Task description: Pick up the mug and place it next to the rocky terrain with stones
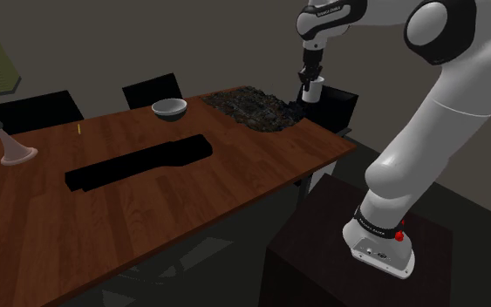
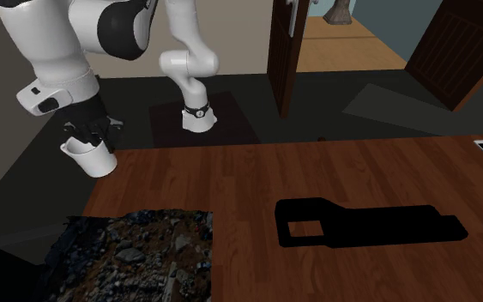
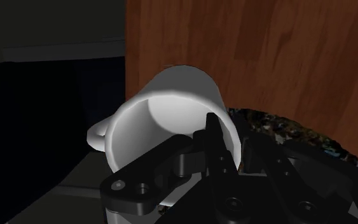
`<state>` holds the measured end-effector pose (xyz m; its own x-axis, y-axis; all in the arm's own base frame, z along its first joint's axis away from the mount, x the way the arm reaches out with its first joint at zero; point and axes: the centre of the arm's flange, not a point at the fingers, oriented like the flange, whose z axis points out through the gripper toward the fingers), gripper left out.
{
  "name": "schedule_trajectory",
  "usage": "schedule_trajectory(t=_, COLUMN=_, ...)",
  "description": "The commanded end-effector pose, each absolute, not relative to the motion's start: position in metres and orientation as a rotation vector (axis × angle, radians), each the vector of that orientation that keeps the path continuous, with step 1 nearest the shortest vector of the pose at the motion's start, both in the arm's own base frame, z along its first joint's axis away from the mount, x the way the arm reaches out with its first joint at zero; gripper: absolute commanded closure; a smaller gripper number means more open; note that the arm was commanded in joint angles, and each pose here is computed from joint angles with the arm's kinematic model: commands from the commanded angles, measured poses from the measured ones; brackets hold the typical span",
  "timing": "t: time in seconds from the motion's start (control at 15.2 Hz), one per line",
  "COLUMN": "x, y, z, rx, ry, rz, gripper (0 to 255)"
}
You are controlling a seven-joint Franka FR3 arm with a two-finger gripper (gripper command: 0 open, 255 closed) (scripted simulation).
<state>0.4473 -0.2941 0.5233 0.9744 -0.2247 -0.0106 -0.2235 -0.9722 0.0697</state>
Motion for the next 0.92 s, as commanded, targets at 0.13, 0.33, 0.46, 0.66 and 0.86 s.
schedule_trajectory(t=0.13, x=0.431, y=-0.342, z=0.523, rx=3.054, ry=-0.345, rz=-0.028, gripper=255)
schedule_trajectory(t=0.33, x=0.42, y=-0.376, z=0.524, rx=3.054, ry=-0.345, rz=-0.028, gripper=255)
schedule_trajectory(t=0.46, x=0.42, y=-0.376, z=0.513, rx=3.054, ry=-0.345, rz=-0.028, gripper=255)
schedule_trajectory(t=0.66, x=0.42, y=-0.376, z=0.497, rx=3.054, ry=-0.345, rz=-0.028, gripper=255)
schedule_trajectory(t=0.86, x=0.42, y=-0.376, z=0.481, rx=3.054, ry=-0.345, rz=-0.028, gripper=255)
